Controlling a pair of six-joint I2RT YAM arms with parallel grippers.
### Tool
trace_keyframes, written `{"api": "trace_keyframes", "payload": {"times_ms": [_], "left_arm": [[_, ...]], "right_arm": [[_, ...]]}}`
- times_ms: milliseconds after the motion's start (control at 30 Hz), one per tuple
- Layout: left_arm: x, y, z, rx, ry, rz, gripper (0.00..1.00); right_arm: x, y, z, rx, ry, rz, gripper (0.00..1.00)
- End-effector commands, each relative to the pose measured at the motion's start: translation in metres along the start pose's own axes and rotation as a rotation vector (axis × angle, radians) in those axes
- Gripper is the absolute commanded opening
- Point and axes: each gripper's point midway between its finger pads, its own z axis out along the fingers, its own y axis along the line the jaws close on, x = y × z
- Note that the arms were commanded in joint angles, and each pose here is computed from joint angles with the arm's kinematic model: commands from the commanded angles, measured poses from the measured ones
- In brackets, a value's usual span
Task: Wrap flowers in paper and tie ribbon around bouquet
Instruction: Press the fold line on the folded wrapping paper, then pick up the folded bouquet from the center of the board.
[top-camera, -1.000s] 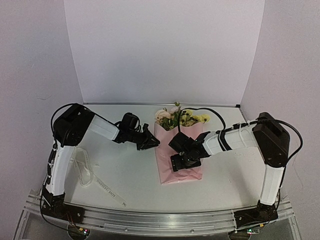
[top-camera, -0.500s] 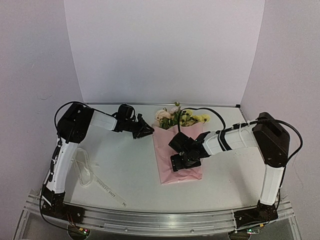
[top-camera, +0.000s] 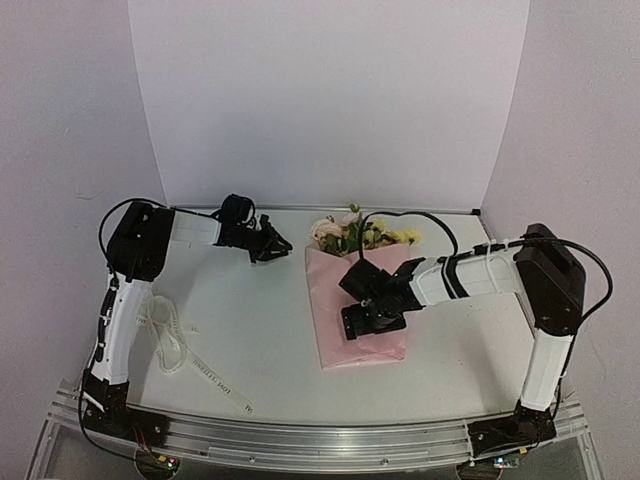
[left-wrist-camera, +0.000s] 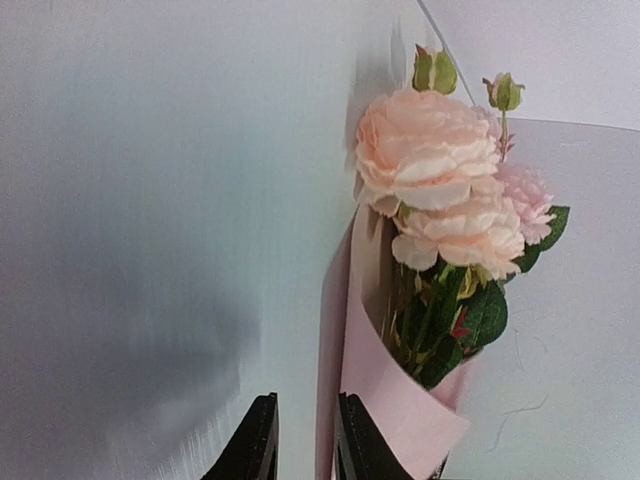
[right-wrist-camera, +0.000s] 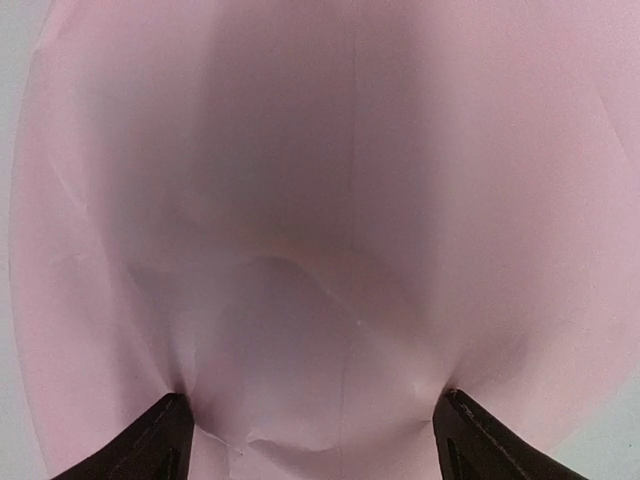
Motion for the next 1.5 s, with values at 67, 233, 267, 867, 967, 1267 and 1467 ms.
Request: {"api": "trace_keyframes", "payload": {"times_ms": [67, 233, 267, 867, 967, 1267, 1467], "left_arm": [[0.044, -0.066, -0.043, 0.060, 0.019, 0.123, 0.23], [0.081, -0.073, -0.049, 0.077, 0.042, 0.122, 0.23], [0.088, -0.075, -0.050, 0.077, 0.050, 0.125, 0.23], [0.180, -0.090, -0.033, 0.051, 0.189, 0.113, 0.21], [0.185, -0.088, -0.023, 0.051, 0.209, 0.103, 0.21], [0.183, -0.081, 0.007, 0.044, 0.247, 0.094, 0.20], [0.180, -0.078, 0.021, 0.034, 0.261, 0.088, 0.21]], "right_arm": [[-0.053, 0.004, -0.068, -0.070, -0.136, 0.084, 0.88], [-0.059, -0.015, -0.069, -0.075, -0.124, 0.155, 0.88], [-0.057, -0.020, -0.067, -0.073, -0.115, 0.167, 0.88], [-0.048, -0.073, -0.039, -0.199, -0.089, 0.353, 0.92], [-0.046, -0.078, -0.031, -0.198, -0.077, 0.375, 0.92], [-0.043, -0.096, -0.003, -0.238, -0.067, 0.430, 0.90], [-0.048, -0.102, 0.011, -0.326, -0.082, 0.489, 0.83]]}}
